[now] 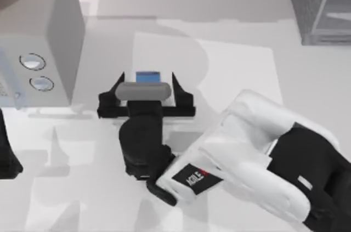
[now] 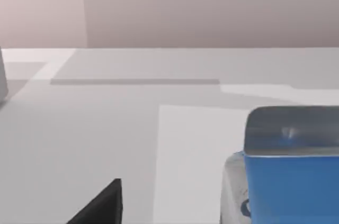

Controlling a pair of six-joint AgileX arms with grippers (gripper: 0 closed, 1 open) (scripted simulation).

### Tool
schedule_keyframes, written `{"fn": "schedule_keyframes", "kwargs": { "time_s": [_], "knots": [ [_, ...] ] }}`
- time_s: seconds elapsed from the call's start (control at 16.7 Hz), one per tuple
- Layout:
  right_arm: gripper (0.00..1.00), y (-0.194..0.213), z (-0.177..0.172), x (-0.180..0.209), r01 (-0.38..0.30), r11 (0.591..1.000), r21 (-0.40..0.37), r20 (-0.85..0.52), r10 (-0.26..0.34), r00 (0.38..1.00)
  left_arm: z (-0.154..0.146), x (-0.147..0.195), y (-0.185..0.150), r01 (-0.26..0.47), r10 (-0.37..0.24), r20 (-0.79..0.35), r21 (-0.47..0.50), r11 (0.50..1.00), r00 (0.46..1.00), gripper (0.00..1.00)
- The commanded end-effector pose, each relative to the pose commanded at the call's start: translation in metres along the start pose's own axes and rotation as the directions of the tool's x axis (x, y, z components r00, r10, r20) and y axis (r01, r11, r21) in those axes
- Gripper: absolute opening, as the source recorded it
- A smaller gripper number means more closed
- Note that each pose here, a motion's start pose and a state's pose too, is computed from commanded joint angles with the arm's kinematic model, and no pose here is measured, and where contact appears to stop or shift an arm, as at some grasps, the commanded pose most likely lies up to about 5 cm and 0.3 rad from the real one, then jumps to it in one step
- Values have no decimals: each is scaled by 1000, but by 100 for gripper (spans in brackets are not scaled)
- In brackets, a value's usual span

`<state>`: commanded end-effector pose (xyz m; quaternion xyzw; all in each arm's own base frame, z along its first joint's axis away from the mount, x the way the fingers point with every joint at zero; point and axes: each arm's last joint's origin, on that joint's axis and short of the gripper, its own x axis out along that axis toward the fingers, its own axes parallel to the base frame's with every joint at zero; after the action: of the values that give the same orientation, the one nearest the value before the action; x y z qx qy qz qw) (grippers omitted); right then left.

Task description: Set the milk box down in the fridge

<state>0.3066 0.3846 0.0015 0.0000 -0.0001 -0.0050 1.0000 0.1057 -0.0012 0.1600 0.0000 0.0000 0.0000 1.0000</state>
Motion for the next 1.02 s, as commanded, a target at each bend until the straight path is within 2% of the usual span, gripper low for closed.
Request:
{"fn": "schedule_keyframes", "kwargs": {
  "time_s": [0.3, 1.02],
  "knots": [
    [100, 0, 0, 4, 0, 1000, 0, 0, 0, 1000, 0, 0, 0, 0, 0, 0, 0, 1000, 1000, 100],
    [10, 0, 0, 4, 0, 1000, 0, 0, 0, 1000, 0, 0, 0, 0, 0, 0, 0, 1000, 1000, 100]
  ]
}}
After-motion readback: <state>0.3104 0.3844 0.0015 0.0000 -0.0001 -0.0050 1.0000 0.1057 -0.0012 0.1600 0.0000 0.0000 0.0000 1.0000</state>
